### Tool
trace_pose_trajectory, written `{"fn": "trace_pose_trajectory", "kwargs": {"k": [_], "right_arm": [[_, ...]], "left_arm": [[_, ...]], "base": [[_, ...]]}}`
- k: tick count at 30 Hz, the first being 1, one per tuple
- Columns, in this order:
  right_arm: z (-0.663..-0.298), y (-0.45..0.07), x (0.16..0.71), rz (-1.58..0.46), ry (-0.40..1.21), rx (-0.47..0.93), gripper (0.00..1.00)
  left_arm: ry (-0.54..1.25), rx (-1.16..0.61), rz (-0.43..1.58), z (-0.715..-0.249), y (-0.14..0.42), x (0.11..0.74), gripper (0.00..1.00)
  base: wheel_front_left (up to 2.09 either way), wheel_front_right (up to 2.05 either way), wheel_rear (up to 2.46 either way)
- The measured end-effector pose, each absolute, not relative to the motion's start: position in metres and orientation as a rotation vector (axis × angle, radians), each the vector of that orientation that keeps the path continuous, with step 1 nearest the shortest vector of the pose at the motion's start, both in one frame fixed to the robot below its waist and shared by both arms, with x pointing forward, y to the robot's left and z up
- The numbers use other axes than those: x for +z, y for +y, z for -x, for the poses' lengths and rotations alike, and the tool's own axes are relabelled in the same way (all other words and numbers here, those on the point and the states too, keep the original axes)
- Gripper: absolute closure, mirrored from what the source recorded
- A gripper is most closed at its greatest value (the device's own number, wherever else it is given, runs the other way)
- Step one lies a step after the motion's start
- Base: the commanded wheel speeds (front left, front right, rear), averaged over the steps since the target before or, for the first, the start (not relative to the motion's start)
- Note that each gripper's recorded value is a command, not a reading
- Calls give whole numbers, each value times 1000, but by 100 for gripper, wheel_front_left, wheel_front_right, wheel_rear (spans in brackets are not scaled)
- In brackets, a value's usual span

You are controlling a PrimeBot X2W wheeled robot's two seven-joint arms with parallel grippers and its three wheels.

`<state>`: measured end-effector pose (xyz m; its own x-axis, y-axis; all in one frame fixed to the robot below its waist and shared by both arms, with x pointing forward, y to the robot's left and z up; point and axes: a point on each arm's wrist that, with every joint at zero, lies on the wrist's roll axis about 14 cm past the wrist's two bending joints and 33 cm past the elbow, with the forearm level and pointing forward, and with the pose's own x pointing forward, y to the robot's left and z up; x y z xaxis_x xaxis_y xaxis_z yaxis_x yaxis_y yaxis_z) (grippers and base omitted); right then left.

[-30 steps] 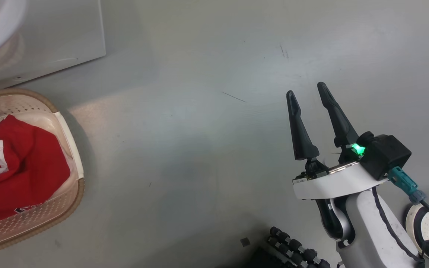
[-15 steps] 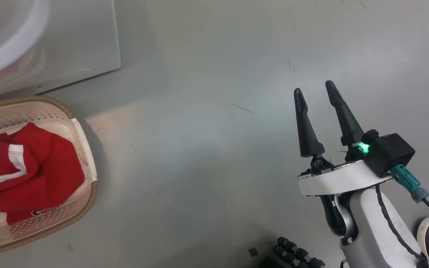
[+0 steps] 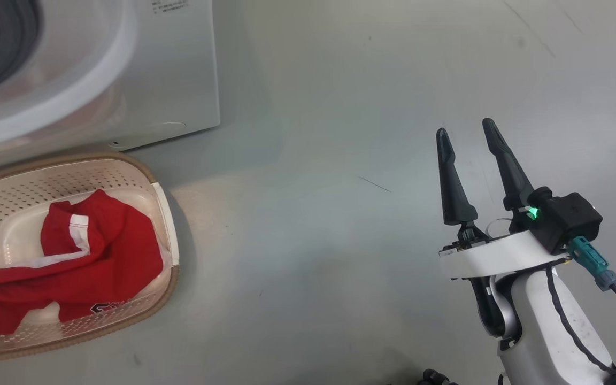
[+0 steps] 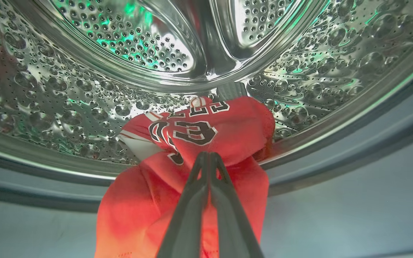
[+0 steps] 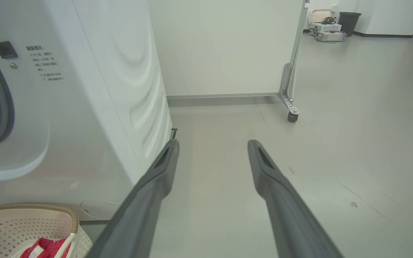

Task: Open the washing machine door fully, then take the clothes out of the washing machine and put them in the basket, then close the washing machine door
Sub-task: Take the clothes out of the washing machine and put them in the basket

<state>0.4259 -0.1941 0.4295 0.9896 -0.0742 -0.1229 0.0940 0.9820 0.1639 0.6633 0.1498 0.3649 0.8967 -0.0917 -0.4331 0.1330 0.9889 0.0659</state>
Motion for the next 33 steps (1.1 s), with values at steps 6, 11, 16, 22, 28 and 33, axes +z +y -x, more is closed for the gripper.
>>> {"fn": "trace_pose_trajectory", "kwargs": {"k": [6,11,16,22,28,33], "right_arm": [[-428,-190,443,-166,78,-62,0],[-424,-179,448,-176,69,-27,0],[-419,-172,456,-181,52,-4,0],[-411,-165,465,-188,33,22,0],[-403,-158,474,-198,14,45,0],[-396,-153,480,-205,-1,58,0]], "left_arm": [[396,-150,-80,-639,144,379,100],[377,-162,-56,-614,142,384,100],[332,-155,-33,-595,148,399,100],[278,-164,-25,-571,150,415,100],[248,-149,-6,-549,157,429,100],[232,-135,-3,-530,168,436,100]], "base": [[0,0,0],[0,0,0],[0,0,0],[0,0,0],[0,0,0],[0,0,0]]}}
